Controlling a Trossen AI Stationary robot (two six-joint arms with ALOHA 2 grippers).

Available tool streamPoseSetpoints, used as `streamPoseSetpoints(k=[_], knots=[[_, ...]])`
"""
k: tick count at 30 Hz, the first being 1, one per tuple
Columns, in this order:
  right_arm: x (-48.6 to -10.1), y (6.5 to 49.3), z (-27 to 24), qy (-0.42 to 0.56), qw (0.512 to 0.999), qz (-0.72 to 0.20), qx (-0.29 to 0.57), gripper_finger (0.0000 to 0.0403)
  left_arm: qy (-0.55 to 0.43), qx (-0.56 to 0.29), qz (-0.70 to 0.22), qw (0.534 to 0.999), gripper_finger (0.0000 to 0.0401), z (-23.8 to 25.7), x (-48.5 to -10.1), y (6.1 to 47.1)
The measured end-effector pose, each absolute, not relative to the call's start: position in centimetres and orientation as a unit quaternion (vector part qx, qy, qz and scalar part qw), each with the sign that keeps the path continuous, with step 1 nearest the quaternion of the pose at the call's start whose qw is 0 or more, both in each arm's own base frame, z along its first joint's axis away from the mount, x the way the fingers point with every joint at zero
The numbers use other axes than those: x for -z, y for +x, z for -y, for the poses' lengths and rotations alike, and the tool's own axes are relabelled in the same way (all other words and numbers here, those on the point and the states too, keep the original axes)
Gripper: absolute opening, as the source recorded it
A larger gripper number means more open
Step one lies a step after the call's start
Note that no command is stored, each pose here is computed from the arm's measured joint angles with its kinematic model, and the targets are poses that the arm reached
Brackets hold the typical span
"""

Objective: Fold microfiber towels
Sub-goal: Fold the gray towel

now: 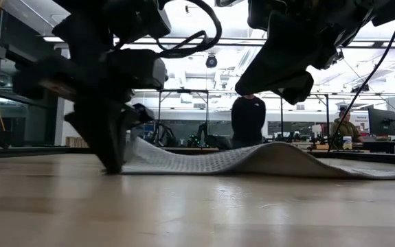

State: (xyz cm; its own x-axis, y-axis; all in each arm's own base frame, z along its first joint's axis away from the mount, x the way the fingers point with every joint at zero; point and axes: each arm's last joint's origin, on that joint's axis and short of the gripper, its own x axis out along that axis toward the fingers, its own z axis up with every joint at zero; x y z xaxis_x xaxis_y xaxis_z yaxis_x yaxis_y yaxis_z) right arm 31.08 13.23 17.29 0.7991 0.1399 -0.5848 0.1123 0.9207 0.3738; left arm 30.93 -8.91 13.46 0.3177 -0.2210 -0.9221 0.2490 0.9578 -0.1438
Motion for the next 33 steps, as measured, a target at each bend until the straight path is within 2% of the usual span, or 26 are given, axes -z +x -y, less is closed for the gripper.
streamPoseSetpoints(k=[4, 15, 22, 33], knots=[[-17.3, 31.1, -13.3, 0.189, 0.929, -0.317, -0.012, 0.0002, -0.008, 0.168, -0.571, 0.803, 0.0, 10.2, -13.5, 30.5], [-17.6, 30.8, -14.3, 0.187, 0.934, -0.304, -0.03, 0.0002, -0.044, 0.162, -0.581, 0.797, 0.0, 13.1, -13.5, 29.5], [-18.2, 30.9, -15.1, 0.186, 0.943, -0.272, -0.053, 0.0002, -0.052, 0.166, -0.588, 0.79, 0.0, 14.9, -13.5, 28.6], [-18.2, 30.9, -15.1, 0.192, 0.942, -0.271, -0.052, 0.0002, -0.055, 0.157, -0.611, 0.774, 0.0, 16.5, -12.9, 26.9]])
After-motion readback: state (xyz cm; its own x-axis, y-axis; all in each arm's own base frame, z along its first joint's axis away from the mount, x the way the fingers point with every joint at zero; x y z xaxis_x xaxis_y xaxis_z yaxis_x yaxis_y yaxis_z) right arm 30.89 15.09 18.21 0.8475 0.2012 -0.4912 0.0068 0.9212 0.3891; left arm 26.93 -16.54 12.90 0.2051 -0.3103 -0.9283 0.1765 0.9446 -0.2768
